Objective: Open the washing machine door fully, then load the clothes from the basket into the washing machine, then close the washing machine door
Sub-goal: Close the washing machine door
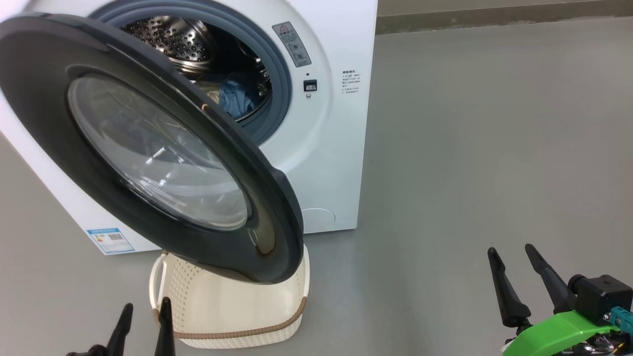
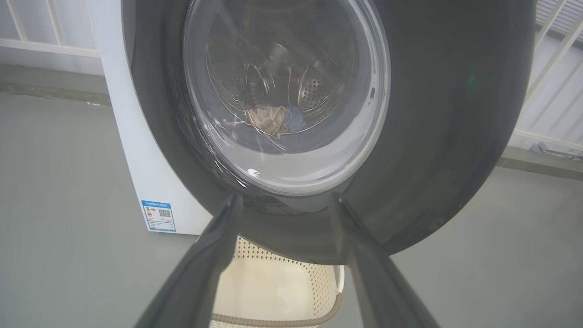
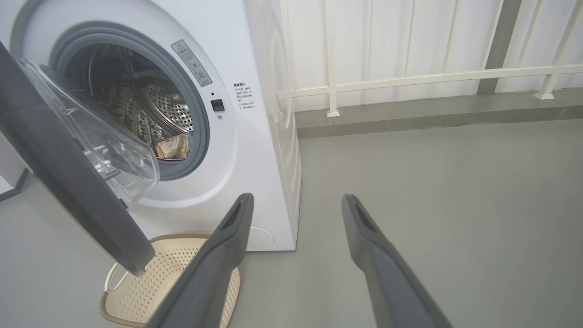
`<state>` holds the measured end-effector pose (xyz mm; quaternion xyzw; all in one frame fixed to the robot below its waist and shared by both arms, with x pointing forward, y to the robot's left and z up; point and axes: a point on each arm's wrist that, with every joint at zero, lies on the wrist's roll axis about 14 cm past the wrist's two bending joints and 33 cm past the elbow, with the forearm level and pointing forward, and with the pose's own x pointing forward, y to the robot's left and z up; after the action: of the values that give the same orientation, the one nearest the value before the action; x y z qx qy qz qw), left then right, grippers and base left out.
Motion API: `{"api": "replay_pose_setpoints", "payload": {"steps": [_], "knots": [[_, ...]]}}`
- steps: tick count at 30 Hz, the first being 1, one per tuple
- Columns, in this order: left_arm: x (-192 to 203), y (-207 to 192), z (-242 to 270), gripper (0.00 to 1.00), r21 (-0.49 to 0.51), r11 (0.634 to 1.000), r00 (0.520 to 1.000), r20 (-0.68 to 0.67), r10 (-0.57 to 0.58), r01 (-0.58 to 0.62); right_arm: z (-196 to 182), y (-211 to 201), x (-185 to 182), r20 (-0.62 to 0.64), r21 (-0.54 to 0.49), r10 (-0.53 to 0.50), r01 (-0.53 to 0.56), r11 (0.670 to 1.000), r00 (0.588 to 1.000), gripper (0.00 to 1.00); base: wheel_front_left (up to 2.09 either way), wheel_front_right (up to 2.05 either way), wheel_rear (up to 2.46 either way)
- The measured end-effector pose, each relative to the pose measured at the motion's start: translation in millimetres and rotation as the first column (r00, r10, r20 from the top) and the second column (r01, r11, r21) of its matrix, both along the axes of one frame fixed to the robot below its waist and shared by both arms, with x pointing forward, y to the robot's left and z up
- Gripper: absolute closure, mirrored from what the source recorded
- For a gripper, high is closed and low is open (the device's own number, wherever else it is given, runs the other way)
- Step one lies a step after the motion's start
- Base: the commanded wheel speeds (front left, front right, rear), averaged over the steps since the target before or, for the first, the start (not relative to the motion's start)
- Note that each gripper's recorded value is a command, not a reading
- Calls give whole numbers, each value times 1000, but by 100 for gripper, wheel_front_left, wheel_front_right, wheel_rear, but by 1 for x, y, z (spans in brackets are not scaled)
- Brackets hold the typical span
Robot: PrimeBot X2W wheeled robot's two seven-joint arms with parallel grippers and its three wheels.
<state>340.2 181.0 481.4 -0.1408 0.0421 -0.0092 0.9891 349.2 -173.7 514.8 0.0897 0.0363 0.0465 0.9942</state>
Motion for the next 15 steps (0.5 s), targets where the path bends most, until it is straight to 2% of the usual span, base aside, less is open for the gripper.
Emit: {"api": "replay_pose_setpoints", "payload": {"steps": [15], "knots": [[0, -2, -3, 0, 1, 1000, 1000, -11, -2, 2, -2, 0, 1, -5, 0, -1, 1, 1000, 1000, 0, 0, 0, 0]]}}
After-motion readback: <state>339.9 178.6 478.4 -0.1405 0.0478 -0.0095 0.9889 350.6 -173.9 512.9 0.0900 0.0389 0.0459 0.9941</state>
